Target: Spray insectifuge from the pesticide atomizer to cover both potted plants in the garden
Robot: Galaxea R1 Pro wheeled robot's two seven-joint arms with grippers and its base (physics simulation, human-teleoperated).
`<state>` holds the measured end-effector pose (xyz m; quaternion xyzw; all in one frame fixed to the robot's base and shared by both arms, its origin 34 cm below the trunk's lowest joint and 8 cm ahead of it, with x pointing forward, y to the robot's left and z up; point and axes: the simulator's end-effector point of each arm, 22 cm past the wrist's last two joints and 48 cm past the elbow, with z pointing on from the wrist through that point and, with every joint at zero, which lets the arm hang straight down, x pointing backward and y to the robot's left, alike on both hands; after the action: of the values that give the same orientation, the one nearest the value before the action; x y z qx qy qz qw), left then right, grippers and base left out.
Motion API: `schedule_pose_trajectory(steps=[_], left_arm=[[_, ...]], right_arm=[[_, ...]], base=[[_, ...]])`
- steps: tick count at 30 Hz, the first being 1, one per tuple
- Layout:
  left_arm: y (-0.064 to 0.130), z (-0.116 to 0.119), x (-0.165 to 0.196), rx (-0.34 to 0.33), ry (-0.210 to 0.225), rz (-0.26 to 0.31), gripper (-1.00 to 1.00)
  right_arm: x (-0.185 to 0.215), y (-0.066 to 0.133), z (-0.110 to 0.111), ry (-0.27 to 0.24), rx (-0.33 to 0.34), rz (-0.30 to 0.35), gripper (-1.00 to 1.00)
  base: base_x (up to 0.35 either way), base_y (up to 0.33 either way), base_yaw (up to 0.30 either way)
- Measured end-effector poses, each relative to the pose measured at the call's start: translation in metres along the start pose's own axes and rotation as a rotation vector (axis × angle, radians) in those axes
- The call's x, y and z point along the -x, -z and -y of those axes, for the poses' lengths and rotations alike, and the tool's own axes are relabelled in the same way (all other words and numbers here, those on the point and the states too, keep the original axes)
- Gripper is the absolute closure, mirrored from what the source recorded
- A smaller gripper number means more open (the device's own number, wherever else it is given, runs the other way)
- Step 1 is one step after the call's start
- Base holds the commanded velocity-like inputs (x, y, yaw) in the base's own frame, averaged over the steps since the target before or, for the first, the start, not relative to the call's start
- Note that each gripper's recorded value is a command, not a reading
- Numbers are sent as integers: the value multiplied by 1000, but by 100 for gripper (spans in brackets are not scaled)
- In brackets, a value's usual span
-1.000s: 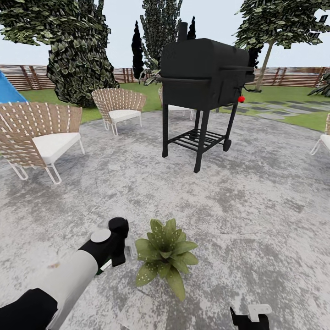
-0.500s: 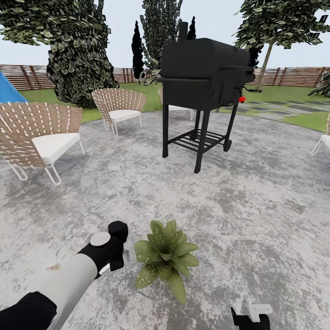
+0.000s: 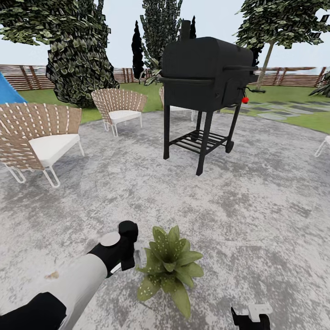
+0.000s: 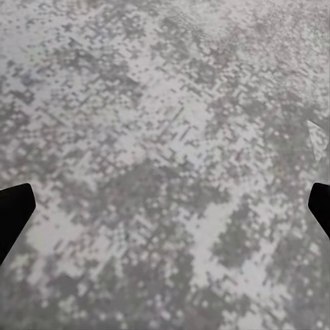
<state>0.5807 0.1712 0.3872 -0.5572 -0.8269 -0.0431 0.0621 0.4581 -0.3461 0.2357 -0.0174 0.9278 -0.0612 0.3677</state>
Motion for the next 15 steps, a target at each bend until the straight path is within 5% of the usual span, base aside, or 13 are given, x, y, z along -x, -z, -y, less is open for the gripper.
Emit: schedule_pose_trajectory(steps=[15], left_arm=[[-12,8,-36,-88,21,-58,100]], right_arm=[[0,0,0,0,0,0,-100]], base=[[0,0,0]])
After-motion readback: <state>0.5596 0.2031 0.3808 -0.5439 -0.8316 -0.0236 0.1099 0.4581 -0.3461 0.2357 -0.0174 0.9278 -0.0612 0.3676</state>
